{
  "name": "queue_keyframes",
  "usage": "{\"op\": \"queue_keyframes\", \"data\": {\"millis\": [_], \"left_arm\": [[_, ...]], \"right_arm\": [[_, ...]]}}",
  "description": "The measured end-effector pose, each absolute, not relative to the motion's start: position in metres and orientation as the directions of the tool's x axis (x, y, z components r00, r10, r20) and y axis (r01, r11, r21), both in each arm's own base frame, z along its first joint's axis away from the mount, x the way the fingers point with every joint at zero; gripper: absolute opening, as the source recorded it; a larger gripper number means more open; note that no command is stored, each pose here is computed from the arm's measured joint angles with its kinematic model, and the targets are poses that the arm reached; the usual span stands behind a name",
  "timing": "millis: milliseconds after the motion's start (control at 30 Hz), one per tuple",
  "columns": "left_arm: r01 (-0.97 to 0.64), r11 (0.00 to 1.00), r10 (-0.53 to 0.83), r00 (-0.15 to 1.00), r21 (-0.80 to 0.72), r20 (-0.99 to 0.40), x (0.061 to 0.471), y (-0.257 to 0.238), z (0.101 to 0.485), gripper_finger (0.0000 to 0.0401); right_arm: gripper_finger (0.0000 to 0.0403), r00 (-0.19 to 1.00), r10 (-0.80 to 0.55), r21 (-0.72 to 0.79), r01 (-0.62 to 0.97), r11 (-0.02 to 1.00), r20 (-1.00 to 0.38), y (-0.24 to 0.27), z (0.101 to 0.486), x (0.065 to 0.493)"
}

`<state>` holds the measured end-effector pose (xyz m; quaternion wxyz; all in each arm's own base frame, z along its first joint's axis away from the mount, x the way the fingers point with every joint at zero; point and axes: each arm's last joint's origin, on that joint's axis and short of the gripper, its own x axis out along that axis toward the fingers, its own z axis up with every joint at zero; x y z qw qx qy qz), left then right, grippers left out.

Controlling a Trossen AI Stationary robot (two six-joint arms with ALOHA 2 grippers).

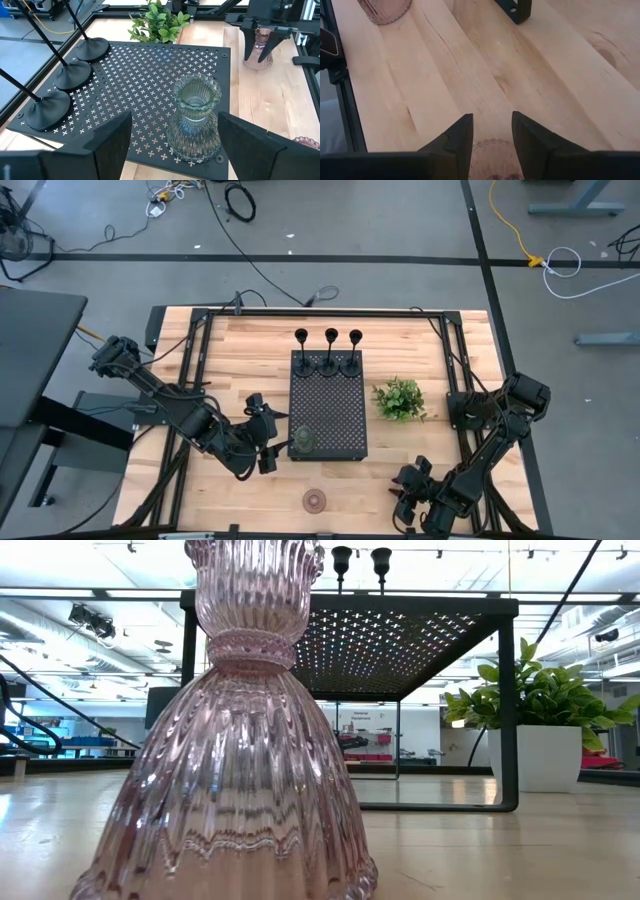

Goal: Pick & Place candle stick holders
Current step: Put the right pink glass candle holder on the shelf

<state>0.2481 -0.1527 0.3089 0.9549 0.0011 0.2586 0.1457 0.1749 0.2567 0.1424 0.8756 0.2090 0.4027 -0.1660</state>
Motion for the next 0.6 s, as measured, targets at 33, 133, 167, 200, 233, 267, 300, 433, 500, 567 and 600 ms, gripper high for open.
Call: {"op": "queue_keyframes", "data": {"millis": [33, 133, 167, 200, 233, 267, 300, 433, 500, 567, 600], "left_arm": [[-0.278, 0.958, 0.279, 0.824, 0.078, -0.494, 0.248, -0.153, 0.309, 0.0295], [-0.278, 0.957, 0.279, 0.824, 0.078, -0.494, 0.248, -0.153, 0.309, 0.0295], [-0.277, 0.958, 0.278, 0.824, 0.077, -0.494, 0.248, -0.153, 0.309, 0.0295], [-0.276, 0.958, 0.277, 0.824, 0.076, -0.495, 0.248, -0.153, 0.309, 0.0295], [-0.275, 0.958, 0.276, 0.824, 0.076, -0.495, 0.248, -0.153, 0.309, 0.0295], [-0.275, 0.958, 0.276, 0.824, 0.076, -0.495, 0.248, -0.153, 0.309, 0.0295], [-0.275, 0.958, 0.276, 0.824, 0.076, -0.495, 0.248, -0.153, 0.309, 0.0295], [-0.275, 0.958, 0.276, 0.824, 0.076, -0.495, 0.248, -0.153, 0.309, 0.0295], [-0.275, 0.958, 0.276, 0.824, 0.076, -0.495, 0.248, -0.153, 0.309, 0.0295], [-0.275, 0.958, 0.276, 0.824, 0.076, -0.495, 0.248, -0.153, 0.309, 0.0295], [-0.275, 0.958, 0.276, 0.824, 0.075, -0.495, 0.248, -0.153, 0.309, 0.0295]], "right_arm": [[0.013, 0.623, -0.121, 0.235, 0.458, 0.857, -0.773, 0.257, 0.143, 0.175], [0.013, 0.626, -0.116, 0.242, 0.457, 0.856, -0.772, 0.257, 0.143, 0.175], [0.013, 0.626, -0.114, 0.245, 0.457, 0.855, -0.771, 0.257, 0.144, 0.175], [0.013, 0.629, -0.111, 0.25, 0.457, 0.854, -0.77, 0.257, 0.145, 0.175], [0.013, 0.631, -0.106, 0.256, 0.456, 0.852, -0.768, 0.257, 0.147, 0.175], [0.0129, 0.635, -0.101, 0.263, 0.453, 0.852, -0.766, 0.256, 0.15, 0.175], [0.013, 0.637, -0.096, 0.266, 0.448, 0.853, -0.765, 0.256, 0.153, 0.175], [0.013, 0.658, -0.064, 0.277, 0.401, 0.873, -0.751, 0.261, 0.177, 0.178], [0.013, 0.676, -0.068, 0.265, 0.376, 0.888, -0.734, 0.263, 0.194, 0.18], [0.013, 0.693, -0.094, 0.234, 0.364, 0.901, -0.714, 0.264, 0.211, 0.183], [0.013, 0.702, -0.109, 0.218, 0.359, 0.908, -0.704, 0.264, 0.219, 0.185]]}}
